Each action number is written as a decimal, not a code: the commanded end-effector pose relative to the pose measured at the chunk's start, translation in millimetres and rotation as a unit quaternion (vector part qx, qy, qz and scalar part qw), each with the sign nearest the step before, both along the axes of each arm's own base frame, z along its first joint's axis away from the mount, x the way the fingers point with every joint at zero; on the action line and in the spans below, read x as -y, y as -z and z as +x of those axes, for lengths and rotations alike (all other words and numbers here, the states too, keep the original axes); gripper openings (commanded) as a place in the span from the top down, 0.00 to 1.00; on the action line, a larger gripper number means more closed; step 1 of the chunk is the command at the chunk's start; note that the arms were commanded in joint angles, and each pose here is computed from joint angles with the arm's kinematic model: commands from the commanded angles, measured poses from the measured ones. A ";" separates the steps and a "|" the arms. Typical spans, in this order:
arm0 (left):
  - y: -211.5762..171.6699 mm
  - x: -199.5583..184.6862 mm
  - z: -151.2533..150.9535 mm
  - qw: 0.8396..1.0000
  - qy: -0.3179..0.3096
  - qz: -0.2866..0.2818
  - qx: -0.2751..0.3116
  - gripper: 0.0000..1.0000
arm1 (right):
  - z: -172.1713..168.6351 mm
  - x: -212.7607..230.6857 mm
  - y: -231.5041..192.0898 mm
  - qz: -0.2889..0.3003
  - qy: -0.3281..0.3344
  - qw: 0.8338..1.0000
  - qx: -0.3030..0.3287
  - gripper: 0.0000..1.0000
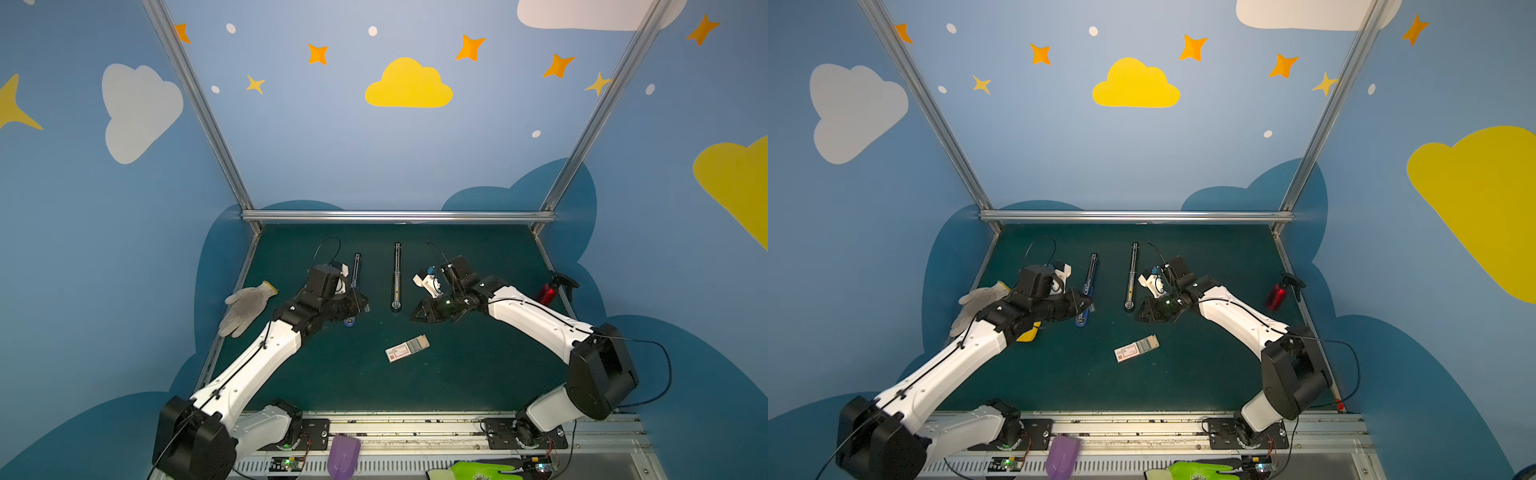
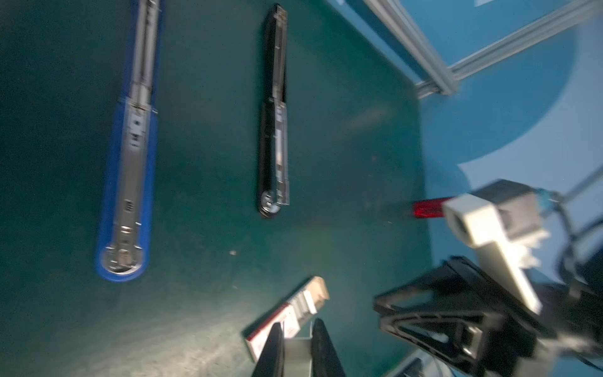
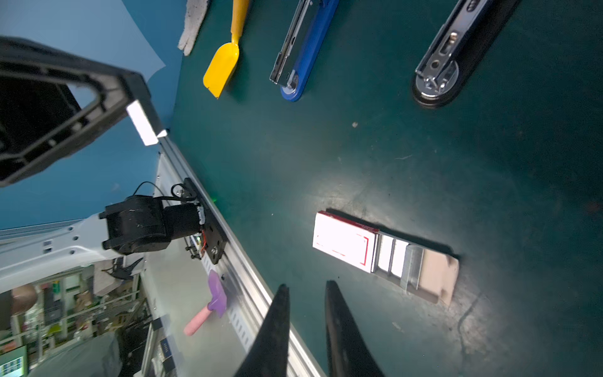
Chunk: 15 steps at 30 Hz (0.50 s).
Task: Load the staples into the stapler
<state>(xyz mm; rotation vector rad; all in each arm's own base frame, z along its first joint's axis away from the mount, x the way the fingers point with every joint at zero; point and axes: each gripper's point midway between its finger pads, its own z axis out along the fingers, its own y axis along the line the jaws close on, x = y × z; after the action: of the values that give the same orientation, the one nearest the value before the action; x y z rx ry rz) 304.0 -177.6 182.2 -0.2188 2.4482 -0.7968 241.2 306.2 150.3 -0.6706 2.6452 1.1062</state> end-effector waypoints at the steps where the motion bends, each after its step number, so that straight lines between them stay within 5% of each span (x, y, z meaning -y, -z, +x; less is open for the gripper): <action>1: 19.7 -35.8 19.7 0.990 -0.038 0.136 -0.007 0.84 | 20.1 -12.1 -5.3 -0.008 0.013 0.998 0.055 0.78; 10: 49.3 -45.9 85.7 0.959 -0.036 0.279 -0.042 0.86 | 36.6 -45.0 1.5 0.008 0.014 0.998 0.062 0.73; 15: 66.7 -43.2 115.5 0.950 -0.032 0.305 -0.051 0.86 | 36.3 -52.6 4.5 0.016 0.008 0.998 0.057 0.73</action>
<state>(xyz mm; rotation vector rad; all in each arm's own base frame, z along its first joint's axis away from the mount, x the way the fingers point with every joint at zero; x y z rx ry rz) 413.4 -147.6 119.6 -0.1429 2.6165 -0.0960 271.0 348.3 134.8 -0.6817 2.5749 1.0435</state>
